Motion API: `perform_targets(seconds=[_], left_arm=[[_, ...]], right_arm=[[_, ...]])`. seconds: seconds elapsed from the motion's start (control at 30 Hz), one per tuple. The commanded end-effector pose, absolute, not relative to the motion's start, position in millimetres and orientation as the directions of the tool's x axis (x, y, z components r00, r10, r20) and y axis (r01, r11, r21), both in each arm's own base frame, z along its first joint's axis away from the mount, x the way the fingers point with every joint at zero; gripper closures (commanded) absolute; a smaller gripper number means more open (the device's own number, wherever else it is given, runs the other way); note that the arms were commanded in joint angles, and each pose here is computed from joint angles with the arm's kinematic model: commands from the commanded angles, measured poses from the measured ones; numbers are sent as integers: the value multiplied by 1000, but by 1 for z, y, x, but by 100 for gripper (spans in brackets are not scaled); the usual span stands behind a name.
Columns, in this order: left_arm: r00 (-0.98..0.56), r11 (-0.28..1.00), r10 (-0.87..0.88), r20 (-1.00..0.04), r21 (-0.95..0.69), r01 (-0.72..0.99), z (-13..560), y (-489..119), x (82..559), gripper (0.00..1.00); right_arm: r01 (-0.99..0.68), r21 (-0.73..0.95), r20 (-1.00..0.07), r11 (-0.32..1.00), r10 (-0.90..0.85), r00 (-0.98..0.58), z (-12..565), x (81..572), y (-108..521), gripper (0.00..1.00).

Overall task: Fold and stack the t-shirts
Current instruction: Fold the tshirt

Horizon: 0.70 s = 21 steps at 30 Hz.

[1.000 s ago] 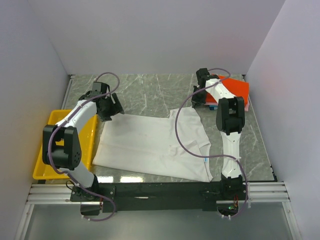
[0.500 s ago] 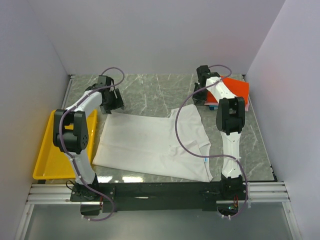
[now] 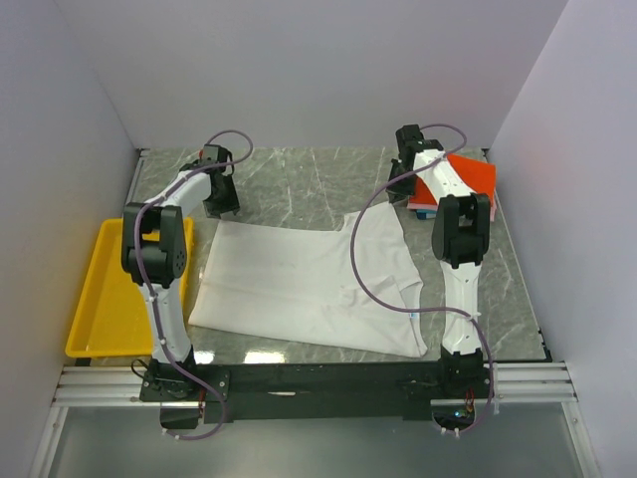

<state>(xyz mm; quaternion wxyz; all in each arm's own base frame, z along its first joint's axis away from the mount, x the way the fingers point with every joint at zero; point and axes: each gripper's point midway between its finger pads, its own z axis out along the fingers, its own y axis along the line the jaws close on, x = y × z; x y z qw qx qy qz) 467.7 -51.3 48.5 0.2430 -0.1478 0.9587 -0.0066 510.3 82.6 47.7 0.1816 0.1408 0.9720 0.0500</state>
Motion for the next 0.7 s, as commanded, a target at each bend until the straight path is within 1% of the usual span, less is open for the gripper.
perform_targets(seconds=[0.0, 0.07, 0.13, 0.43, 0.67], left_arm=[[-829, 958, -263, -493, -35, -284, 56, -40, 476, 51], [-833, 955, -262, -487, -6, -297, 51, -34, 473, 54], [-837, 951, -267, -478, 9, -309, 46, -29, 470, 59], [-837, 944, -278, -471, 29, -330, 39, -15, 467, 62], [-851, 949, -291, -437, -18, -315, 29, -25, 465, 68]], right_arm=[[257, 146, -375, 956, 293, -879, 59, 519, 77, 100], [259, 147, -371, 955, 296, -880, 59, 518, 77, 100], [260, 148, -370, 954, 297, -880, 60, 517, 77, 100], [259, 155, -363, 953, 299, -883, 60, 516, 79, 100], [259, 159, -357, 953, 300, -885, 59, 516, 79, 100]])
